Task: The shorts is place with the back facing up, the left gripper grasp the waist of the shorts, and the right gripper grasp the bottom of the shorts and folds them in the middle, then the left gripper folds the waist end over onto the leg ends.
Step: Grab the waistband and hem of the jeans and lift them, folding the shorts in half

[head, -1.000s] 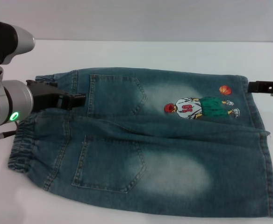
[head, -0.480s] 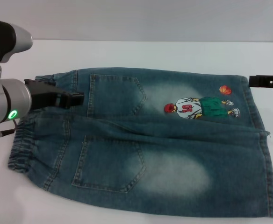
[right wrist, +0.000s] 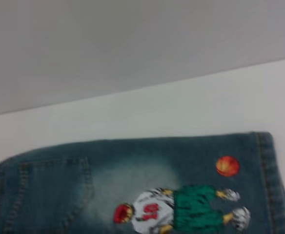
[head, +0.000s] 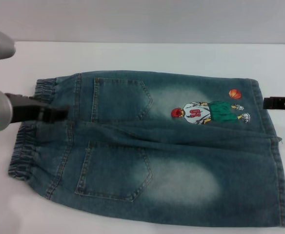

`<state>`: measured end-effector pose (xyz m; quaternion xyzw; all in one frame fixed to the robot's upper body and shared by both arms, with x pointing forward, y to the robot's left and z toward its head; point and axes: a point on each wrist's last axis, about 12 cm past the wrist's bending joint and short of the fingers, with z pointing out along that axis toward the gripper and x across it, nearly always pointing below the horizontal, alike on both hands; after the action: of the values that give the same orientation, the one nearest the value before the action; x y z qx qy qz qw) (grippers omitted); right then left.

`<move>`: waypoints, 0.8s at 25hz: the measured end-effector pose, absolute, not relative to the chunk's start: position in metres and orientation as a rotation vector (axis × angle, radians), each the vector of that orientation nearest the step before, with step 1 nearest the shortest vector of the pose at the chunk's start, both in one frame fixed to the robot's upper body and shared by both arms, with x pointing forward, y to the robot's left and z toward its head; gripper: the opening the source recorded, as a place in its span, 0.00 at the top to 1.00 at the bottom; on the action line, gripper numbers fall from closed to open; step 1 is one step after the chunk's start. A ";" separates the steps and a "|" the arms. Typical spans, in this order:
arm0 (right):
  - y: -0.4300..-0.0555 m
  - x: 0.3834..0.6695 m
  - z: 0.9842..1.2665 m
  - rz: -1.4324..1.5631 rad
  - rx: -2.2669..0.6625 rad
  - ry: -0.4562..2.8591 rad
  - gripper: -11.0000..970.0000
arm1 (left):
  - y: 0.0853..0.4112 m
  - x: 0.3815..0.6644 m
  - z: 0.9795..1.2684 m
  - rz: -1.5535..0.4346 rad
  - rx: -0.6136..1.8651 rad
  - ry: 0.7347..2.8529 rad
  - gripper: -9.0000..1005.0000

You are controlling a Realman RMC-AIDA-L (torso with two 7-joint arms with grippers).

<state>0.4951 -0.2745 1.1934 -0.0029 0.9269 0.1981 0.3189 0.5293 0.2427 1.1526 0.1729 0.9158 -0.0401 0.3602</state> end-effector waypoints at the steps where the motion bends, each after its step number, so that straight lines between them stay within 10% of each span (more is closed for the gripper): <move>1: -0.274 0.494 1.191 0.490 0.000 2.454 0.24 | 0.246 0.525 1.152 -0.100 0.440 2.383 0.23; 20: -0.266 0.499 1.184 0.482 -0.014 2.462 0.24 | 0.268 0.496 1.136 0.019 0.327 2.671 0.23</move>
<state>0.4991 -0.2664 1.1845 -0.0052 0.9327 0.1826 0.3109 0.4964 0.2679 1.1358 0.1185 0.9675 0.0070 0.2234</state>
